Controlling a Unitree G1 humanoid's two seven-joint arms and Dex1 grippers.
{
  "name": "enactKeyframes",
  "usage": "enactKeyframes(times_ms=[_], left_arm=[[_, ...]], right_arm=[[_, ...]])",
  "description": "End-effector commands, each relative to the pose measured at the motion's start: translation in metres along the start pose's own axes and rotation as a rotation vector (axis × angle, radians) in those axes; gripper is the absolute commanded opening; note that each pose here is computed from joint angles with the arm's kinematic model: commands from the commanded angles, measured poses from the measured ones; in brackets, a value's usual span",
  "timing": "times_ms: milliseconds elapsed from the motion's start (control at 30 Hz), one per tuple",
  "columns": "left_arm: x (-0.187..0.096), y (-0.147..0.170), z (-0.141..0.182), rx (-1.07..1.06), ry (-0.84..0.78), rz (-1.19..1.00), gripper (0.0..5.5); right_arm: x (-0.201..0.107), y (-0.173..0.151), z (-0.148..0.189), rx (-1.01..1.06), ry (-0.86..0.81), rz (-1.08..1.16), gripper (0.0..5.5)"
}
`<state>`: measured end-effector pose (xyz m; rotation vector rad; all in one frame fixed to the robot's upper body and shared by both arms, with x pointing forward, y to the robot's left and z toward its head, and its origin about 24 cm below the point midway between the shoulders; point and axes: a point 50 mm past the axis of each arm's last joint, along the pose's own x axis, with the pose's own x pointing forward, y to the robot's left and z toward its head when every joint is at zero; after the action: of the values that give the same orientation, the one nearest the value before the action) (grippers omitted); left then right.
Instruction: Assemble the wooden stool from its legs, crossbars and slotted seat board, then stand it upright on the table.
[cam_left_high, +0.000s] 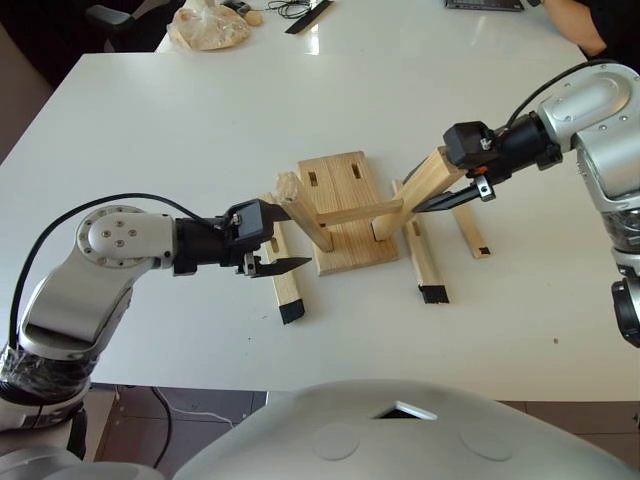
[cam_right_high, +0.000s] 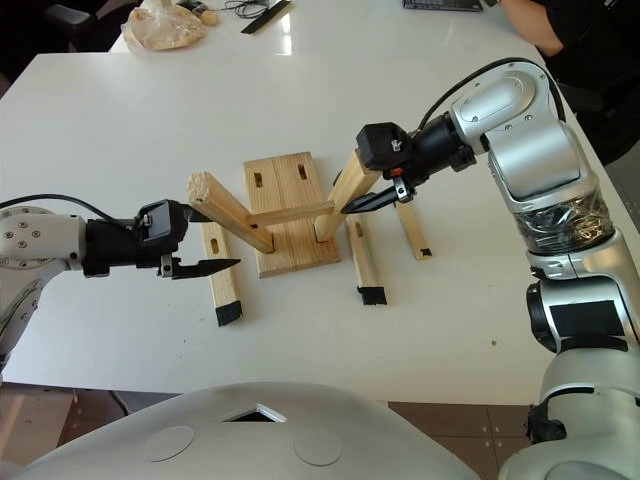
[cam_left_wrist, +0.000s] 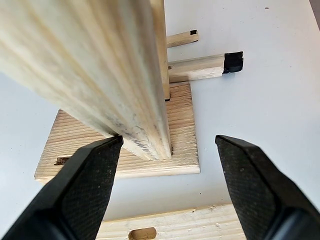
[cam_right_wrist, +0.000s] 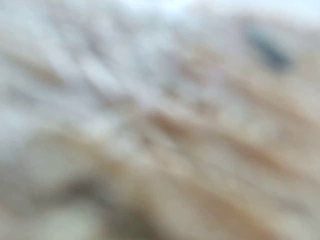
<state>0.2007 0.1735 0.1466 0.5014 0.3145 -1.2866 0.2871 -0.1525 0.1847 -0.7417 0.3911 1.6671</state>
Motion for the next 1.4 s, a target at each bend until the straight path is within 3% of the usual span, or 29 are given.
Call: enactKeyframes(times_ms=[33, 167, 200, 300, 433, 700, 900, 967, 1100, 1233, 1400], left_arm=[[0.008, 0.002, 0.007, 0.019, -0.111, -0.024, 3.43], [-0.011, 0.017, -0.022, 0.021, 0.02, 0.105, 4.0], [-0.013, 0.019, -0.026, 0.025, 0.033, 0.124, 4.23], [-0.017, 0.021, -0.029, 0.035, 0.034, 0.143, 4.69], [-0.023, 0.027, -0.034, 0.055, 0.06, 0.176, 5.39], [-0.038, 0.014, -0.069, 0.0, 0.16, 0.162, 5.39], [-0.024, -0.009, -0.047, -0.156, -0.073, 0.143, 5.39], [-0.013, -0.018, -0.047, -0.201, -0.101, 0.134, 5.39], [0.009, -0.028, -0.063, -0.235, -0.057, 0.163, 5.39], [0.009, -0.034, -0.087, -0.234, 0.04, 0.182, 5.39], [0.005, -0.036, -0.108, -0.23, 0.114, 0.174, 5.39]], right_arm=[[0.059, 0.017, 0.007, -0.012, -0.157, 0.204, 2.0], [0.04, 0.006, 0.011, -0.039, -0.185, 0.078, 2.0], [0.036, 0.003, 0.012, -0.046, -0.186, 0.049, 2.37], [0.026, -0.005, 0.014, -0.063, -0.186, -0.012, 2.79], [0.016, -0.011, 0.012, -0.071, -0.169, -0.065, 2.82], [-0.028, 0.005, -0.008, -0.004, -0.13, -0.146, 2.82], [-0.051, 0.018, -0.03, 0.093, -0.133, -0.263, 2.82], [-0.049, 0.018, -0.044, 0.151, -0.136, -0.309, 2.82], [-0.009, 0.019, -0.066, 0.211, -0.135, -0.329, 2.82], [0.035, 0.024, -0.083, 0.275, -0.15, -0.336, 2.82], [0.05, 0.03, -0.099, 0.327, -0.129, -0.325, 2.82]])
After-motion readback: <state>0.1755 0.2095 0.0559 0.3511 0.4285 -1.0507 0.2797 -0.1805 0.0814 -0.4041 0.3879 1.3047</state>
